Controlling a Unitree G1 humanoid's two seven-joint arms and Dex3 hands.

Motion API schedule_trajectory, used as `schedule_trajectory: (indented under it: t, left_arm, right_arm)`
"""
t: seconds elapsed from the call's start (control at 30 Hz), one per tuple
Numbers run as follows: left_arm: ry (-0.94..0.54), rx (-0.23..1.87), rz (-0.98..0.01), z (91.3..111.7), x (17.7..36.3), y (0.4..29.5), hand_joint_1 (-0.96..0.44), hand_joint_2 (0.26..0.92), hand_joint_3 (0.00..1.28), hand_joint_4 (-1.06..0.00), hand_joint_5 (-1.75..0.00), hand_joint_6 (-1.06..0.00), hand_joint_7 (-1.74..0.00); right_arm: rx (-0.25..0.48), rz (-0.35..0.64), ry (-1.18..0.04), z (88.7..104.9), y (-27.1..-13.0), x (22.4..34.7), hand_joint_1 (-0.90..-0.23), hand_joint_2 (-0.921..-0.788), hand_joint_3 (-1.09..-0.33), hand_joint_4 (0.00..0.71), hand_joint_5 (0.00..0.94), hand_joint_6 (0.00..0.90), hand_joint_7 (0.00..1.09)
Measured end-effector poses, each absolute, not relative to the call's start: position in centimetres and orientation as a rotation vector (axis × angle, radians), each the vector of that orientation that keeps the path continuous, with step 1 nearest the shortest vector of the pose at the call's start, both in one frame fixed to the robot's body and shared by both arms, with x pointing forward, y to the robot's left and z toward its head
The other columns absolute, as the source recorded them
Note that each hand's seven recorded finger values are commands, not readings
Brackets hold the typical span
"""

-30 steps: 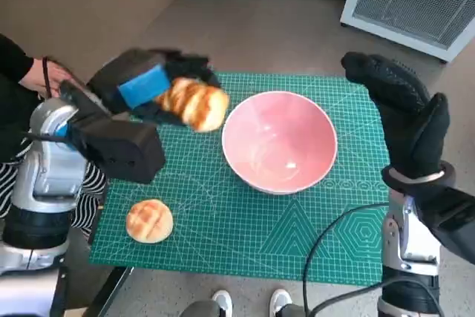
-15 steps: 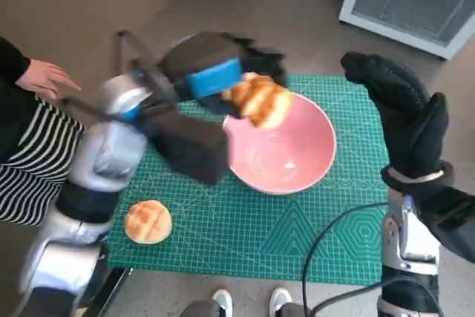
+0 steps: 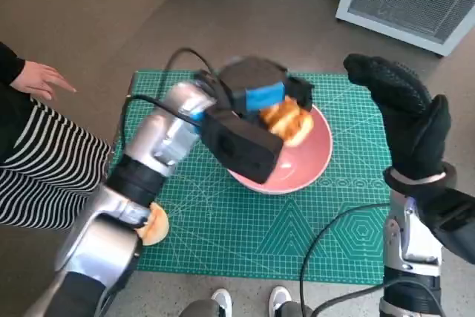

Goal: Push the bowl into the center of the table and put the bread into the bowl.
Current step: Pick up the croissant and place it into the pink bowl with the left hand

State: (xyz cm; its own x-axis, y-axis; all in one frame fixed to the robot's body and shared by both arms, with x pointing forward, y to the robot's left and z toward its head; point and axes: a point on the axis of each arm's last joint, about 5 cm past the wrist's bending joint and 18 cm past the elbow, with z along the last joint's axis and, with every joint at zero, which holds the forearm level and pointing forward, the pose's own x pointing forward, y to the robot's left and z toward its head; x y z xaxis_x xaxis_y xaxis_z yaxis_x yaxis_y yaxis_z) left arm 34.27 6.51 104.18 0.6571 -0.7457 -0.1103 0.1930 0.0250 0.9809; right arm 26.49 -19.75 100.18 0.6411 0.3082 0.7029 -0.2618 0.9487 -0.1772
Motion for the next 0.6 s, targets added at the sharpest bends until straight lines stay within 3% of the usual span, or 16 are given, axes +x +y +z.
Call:
schedule_trajectory:
  t: [0.17,0.2,0.27,0.37,0.47,0.6]
  left_arm:
    - [-0.444,1.395,-0.824,102.7,34.4,5.7,0.0,0.921,0.16,-0.62,-1.32,-0.49,-1.22]
    - [-0.426,1.395,-0.834,102.4,34.5,5.6,-0.02,0.898,0.16,-0.56,-1.18,-0.45,-1.12]
    - [-0.392,1.397,-0.851,102.1,34.5,5.5,-0.1,0.857,0.09,-0.43,-0.59,-0.4,-0.66]
    - [-0.33,1.397,-0.873,101.9,34.6,5.5,-0.17,0.834,0.04,-0.31,-0.19,-0.37,-0.31]
    - [-0.277,1.385,-0.889,102.0,34.7,5.6,-0.24,0.812,0.01,-0.22,-0.06,-0.33,-0.16]
    - [-0.229,1.354,-0.919,102.7,34.8,6.0,-0.31,0.798,0.0,-0.15,-0.02,-0.31,-0.09]
  right_arm:
    - [-0.062,0.32,-0.812,100.2,-19.8,26.5,-0.688,-0.921,-0.668,0.157,0.0,0.055,0.45]
    - [-0.062,0.32,-0.812,100.2,-19.8,26.5,-0.688,-0.921,-0.668,0.157,0.0,0.055,0.45]
    - [-0.062,0.32,-0.812,100.2,-19.8,26.5,-0.687,-0.921,-0.668,0.157,0.0,0.055,0.45]
    - [-0.061,0.318,-0.812,100.2,-19.7,26.5,-0.687,-0.921,-0.668,0.157,0.0,0.055,0.45]
    - [-0.06,0.315,-0.812,100.2,-19.7,26.5,-0.686,-0.921,-0.668,0.157,0.0,0.055,0.45]
    - [-0.06,0.315,-0.813,100.2,-19.7,26.5,-0.686,-0.921,-0.669,0.157,0.0,0.054,0.45]
